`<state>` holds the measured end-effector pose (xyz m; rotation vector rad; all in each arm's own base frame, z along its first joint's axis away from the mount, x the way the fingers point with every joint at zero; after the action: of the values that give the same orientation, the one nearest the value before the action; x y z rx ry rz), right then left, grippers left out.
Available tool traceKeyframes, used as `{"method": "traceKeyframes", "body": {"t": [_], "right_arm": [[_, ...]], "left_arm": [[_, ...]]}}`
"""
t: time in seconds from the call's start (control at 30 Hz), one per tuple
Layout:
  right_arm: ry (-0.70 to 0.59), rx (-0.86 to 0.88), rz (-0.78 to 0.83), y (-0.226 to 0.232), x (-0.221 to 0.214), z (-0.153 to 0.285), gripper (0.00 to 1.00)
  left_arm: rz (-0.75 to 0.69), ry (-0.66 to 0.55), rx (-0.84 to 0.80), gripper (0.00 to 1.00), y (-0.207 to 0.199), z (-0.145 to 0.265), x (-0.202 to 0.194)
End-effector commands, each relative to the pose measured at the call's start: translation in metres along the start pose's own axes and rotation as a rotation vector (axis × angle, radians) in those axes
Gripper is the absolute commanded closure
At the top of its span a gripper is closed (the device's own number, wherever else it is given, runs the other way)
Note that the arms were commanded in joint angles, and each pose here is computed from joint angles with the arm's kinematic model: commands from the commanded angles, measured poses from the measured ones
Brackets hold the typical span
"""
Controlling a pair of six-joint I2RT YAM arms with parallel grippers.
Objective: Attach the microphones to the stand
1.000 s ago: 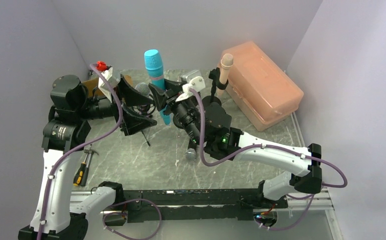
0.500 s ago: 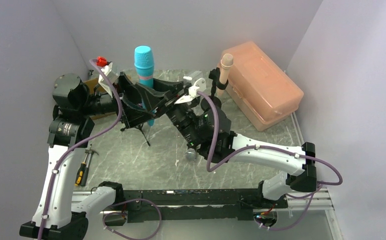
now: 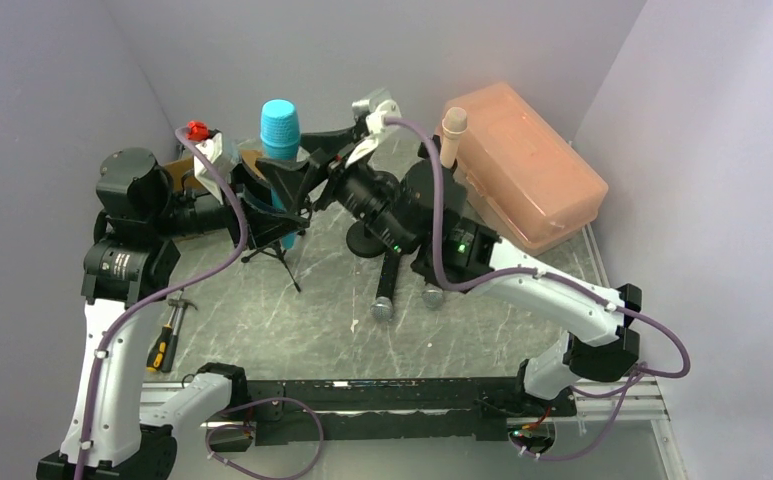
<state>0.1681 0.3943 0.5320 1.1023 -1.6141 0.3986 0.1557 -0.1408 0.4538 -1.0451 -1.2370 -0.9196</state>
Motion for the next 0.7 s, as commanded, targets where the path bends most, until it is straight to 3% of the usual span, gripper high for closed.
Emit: {"method": "traceKeyframes", "body": {"t": [0.0,0.23,0.33,0.37,0.43,0.47,0.67], "right_arm": [[0.151,0.045,-0.040,0.000,-0.007,0.001,0.25],[0.219,0.086,-0.034,-0.005,-0.012,-0.006,0.53],[0.249,0.087,-0.033,-0.014,-0.011,-0.006,0.77],[0.248,0.072,-0.026,-0.020,-0.008,-0.006,0.86],[0.234,0.036,0.009,-0.033,0.003,-0.001,0.98],[0.222,0.011,0.039,-0.040,0.009,0.002,1.00],[0.153,-0.188,0.256,-0.091,0.036,0.016,1.00]], "left_arm": [[-0.092,-0.002,0.002,1.00,-0.005,0.004,0.006],[-0.134,0.003,0.019,1.00,-0.004,0.006,0.010],[-0.152,0.023,0.067,0.99,0.002,0.007,0.007],[-0.153,0.030,0.097,0.79,0.005,0.009,0.007],[-0.147,0.048,0.165,0.17,0.011,0.012,0.007],[-0.142,0.058,0.195,0.03,0.013,0.014,0.007],[-0.158,0.149,0.422,0.01,0.026,0.034,0.011]]}}
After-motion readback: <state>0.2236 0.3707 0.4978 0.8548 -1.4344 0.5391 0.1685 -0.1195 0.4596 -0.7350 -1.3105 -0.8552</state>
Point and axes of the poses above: each gripper's point midway between its finger pads, its own z axis back along the fingers, its own y axis along the line the jaws close on, x = y × z, the point moved 5 cm from there along z, back along the fingers, and after that the axes turned 1 degree about -z, right-handed, at the moved point
